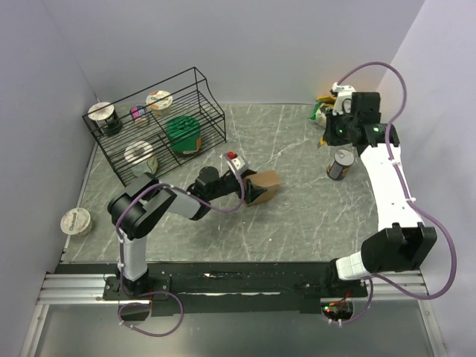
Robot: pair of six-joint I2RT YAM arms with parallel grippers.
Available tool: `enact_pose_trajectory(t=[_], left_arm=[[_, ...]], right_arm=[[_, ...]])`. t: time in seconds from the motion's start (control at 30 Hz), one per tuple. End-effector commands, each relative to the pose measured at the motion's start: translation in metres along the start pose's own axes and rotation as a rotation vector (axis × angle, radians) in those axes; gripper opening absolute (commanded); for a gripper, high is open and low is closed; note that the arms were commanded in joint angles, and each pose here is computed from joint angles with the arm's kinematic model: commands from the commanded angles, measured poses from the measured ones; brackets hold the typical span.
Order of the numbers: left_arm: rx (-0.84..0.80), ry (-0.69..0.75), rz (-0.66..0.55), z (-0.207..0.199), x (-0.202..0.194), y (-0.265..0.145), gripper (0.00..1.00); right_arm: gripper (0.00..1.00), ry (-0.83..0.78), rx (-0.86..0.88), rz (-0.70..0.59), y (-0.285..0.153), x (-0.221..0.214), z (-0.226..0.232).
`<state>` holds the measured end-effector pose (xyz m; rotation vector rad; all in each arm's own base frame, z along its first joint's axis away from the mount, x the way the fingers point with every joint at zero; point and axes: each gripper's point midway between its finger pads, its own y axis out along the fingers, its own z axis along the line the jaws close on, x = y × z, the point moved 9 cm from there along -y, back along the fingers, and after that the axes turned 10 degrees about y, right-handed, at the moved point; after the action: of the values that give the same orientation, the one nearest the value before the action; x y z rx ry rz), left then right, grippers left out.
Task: Unpack the express box
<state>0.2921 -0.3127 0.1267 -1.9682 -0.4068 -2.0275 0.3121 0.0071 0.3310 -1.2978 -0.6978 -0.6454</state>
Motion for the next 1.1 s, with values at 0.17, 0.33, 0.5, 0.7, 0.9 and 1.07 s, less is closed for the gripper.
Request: enact_pose_trajectory(t=[0.17,0.33,0.5,0.7,0.9,1.07], left_arm=[[0.102,0.052,0.068,0.006,0.016,-0.034,0.97],[0.061,0.008,0.321,-0.003,0.030,-0.056,0.96],[-0.012,0.034,0.465,-0.009,0.044,-0.082,0.96],[-0.066,0.194,0.584,0.021,0.048,-0.077,0.96],[-0.170,0.159,0.597,0.029,0.044,-0.050,0.96],[-0.223,0.077,0.573,0.026,0.044,-0.040,0.96]], right_arm=[[0.00,-0.068,0.085,-0.035,0.012,0.022,0.036],[0.00,-0.047,0.108,-0.030,0.018,0.009,0.053],[0.00,-0.084,0.083,-0.129,0.010,-0.002,0.069],[0.00,-0.082,0.097,-0.219,0.016,-0.035,0.087],[0.00,-0.063,0.150,-0.225,0.019,-0.046,0.113],[0.00,-0.008,0.195,-0.209,0.024,-0.050,0.126]])
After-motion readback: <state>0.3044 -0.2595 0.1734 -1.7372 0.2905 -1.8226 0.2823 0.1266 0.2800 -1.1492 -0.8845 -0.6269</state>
